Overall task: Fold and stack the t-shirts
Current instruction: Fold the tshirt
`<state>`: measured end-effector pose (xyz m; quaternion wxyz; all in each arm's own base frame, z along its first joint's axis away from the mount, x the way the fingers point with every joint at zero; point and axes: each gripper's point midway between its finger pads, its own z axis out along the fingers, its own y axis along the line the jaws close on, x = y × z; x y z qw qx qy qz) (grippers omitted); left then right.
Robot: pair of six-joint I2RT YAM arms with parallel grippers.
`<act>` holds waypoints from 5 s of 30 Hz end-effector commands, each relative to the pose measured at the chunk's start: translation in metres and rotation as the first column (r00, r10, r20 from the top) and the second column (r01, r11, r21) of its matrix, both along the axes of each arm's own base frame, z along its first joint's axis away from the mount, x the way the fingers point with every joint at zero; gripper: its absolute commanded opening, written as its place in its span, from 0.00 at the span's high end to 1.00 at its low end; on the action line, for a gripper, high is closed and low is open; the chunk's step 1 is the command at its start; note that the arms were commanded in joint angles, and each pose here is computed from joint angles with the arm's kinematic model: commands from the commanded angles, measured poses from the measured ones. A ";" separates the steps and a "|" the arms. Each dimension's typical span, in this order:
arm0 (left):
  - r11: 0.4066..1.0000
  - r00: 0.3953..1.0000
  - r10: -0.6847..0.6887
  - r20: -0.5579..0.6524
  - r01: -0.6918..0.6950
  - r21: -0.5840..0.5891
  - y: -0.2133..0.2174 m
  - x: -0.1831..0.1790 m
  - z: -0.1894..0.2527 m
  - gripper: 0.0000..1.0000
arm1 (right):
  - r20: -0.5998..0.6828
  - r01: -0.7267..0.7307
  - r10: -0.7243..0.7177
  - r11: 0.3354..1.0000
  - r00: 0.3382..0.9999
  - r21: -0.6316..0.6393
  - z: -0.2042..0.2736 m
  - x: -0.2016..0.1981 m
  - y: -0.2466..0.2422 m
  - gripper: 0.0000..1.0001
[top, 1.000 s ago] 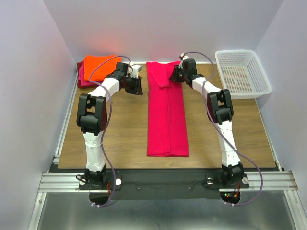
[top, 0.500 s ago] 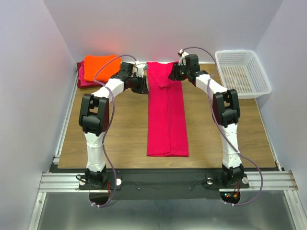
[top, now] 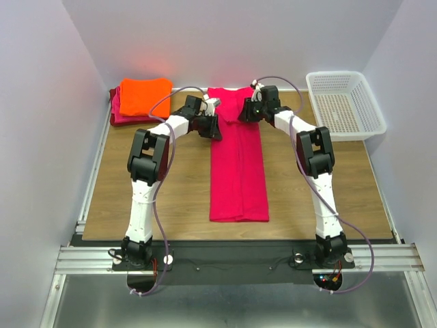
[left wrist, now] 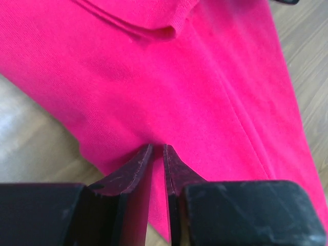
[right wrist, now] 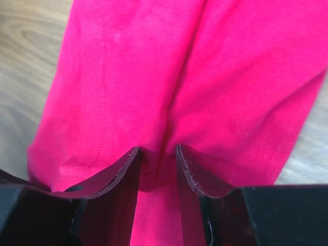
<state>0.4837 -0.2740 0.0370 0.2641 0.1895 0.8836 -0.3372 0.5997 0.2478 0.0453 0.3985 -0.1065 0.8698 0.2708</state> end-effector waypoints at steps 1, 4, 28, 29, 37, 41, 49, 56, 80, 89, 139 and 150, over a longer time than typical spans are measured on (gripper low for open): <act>1.000 0.999 0.015 0.049 -0.015 0.006 0.001 0.018 0.006 0.74 | 0.045 0.026 -0.025 0.999 0.999 -0.023 0.000 0.016 0.001 0.60; 0.999 0.998 0.028 0.057 -0.029 0.014 0.006 0.027 0.001 0.74 | 0.078 0.051 -0.047 0.998 0.996 -0.044 -0.003 0.029 -0.002 0.60; 0.990 0.647 -0.123 0.752 0.030 0.137 0.068 -0.058 0.292 0.02 | 0.515 -0.282 0.360 0.932 0.778 -0.226 0.279 -0.128 -0.022 0.00; 0.989 0.639 -0.135 0.757 0.037 0.145 0.072 -0.072 0.293 0.02 | 0.486 -0.354 0.442 0.897 0.754 -0.266 0.276 -0.158 -0.024 0.00; 0.857 0.560 -0.502 0.659 0.427 0.289 0.068 -0.182 0.225 0.10 | 0.264 -0.585 0.708 0.696 0.655 -0.415 0.188 -0.299 -0.043 0.03; 0.756 0.449 -0.632 0.632 0.536 0.375 0.068 -0.248 0.158 0.15 | 0.255 -0.636 0.802 0.587 0.540 -0.502 0.156 -0.365 -0.046 0.12; 0.576 0.172 -0.763 0.623 0.618 0.534 0.028 -0.322 0.082 0.27 | 0.177 -0.682 0.899 0.422 0.401 -0.597 0.064 -0.425 -0.060 0.34; 0.542 0.155 -0.792 0.591 0.625 0.562 0.010 -0.328 0.055 0.34 | 0.179 -0.657 0.938 0.336 0.296 -0.675 0.031 -0.427 -0.054 0.40; 0.437 0.253 -0.893 0.372 0.685 0.583 0.003 -0.310 -0.014 0.69 | 0.027 -0.680 0.974 0.178 0.227 -0.711 -0.033 -0.428 -0.064 0.74; 0.436 0.208 -0.888 0.410 0.662 0.609 0.004 -0.302 0.031 1.00 | 0.103 -0.594 0.935 0.298 0.340 -0.747 0.017 -0.392 -0.051 0.99; 0.569 0.345 -0.805 0.483 0.678 0.465 0.013 -0.068 0.094 1.00 | 0.184 -0.538 0.917 0.360 0.354 -0.762 0.080 -0.169 -0.035 0.99; 0.701 0.438 -0.708 0.554 0.530 0.477 0.009 0.009 0.107 0.45 | 0.167 -0.479 0.854 0.426 0.492 -0.767 0.069 -0.123 -0.050 0.27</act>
